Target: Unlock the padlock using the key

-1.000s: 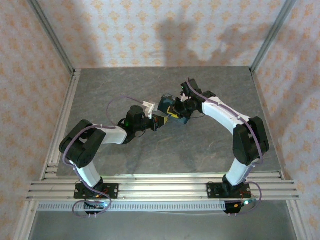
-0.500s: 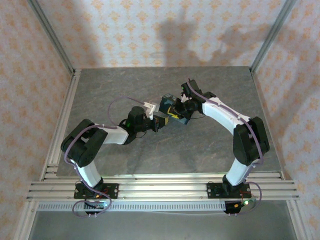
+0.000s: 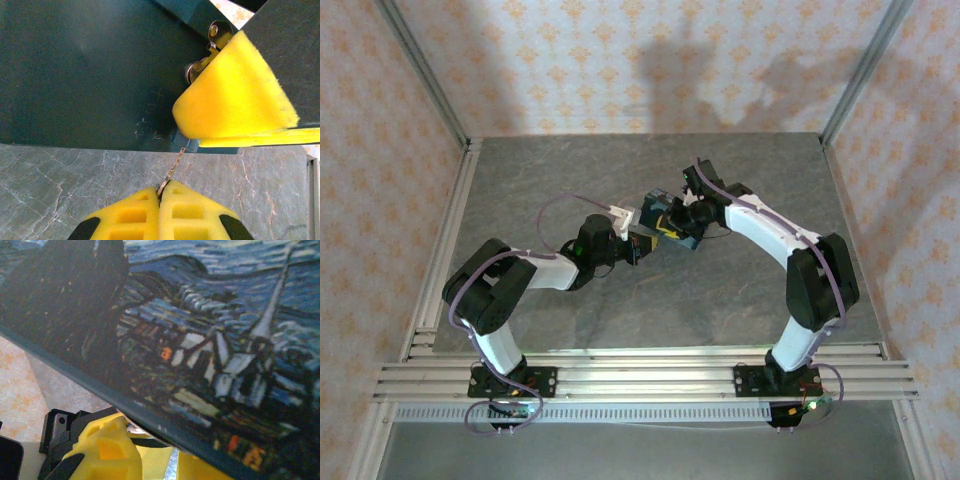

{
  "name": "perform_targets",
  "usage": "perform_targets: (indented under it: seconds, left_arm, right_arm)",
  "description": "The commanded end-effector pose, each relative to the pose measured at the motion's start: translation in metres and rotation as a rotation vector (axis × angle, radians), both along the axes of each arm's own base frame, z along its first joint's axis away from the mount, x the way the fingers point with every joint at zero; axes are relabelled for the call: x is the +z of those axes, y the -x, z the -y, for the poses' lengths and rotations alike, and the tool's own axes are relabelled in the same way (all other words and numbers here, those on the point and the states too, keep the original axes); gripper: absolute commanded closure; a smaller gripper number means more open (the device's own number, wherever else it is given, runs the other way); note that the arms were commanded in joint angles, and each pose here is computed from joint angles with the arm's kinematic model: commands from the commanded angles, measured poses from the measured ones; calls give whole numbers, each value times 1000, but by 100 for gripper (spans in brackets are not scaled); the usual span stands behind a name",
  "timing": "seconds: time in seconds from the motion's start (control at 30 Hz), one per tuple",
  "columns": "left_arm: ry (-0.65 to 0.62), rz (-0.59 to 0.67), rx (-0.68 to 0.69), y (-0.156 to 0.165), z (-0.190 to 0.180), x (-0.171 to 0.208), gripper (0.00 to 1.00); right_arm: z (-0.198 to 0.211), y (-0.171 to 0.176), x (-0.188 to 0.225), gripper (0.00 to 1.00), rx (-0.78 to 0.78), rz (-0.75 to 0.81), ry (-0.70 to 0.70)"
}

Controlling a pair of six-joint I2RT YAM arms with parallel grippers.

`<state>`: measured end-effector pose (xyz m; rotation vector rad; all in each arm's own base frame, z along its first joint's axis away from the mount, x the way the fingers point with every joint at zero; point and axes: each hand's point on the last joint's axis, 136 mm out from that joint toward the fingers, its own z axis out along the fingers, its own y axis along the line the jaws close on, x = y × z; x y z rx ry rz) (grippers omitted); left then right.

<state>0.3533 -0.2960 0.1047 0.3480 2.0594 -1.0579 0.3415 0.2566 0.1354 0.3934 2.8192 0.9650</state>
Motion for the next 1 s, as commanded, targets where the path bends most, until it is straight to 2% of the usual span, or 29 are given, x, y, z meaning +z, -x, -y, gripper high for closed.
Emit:
perform_targets:
  seconds: [0.0, 0.27, 0.5, 0.97]
  left_arm:
    - [44, 81, 35, -12, 0, 26, 100]
    - [67, 91, 44, -11, -1, 32, 100]
    - [-24, 52, 66, -11, -9, 6, 100]
    - [-37, 25, 68, -4, -13, -8, 100]
  right_arm:
    - [-1, 7, 15, 100, 28, 9, -12]
    - [0, 8, 9, 100, 32, -4, -1]
    - [-3, 9, 14, 100, 41, -3, -26]
    - [10, 4, 17, 100, -17, 0, -63]
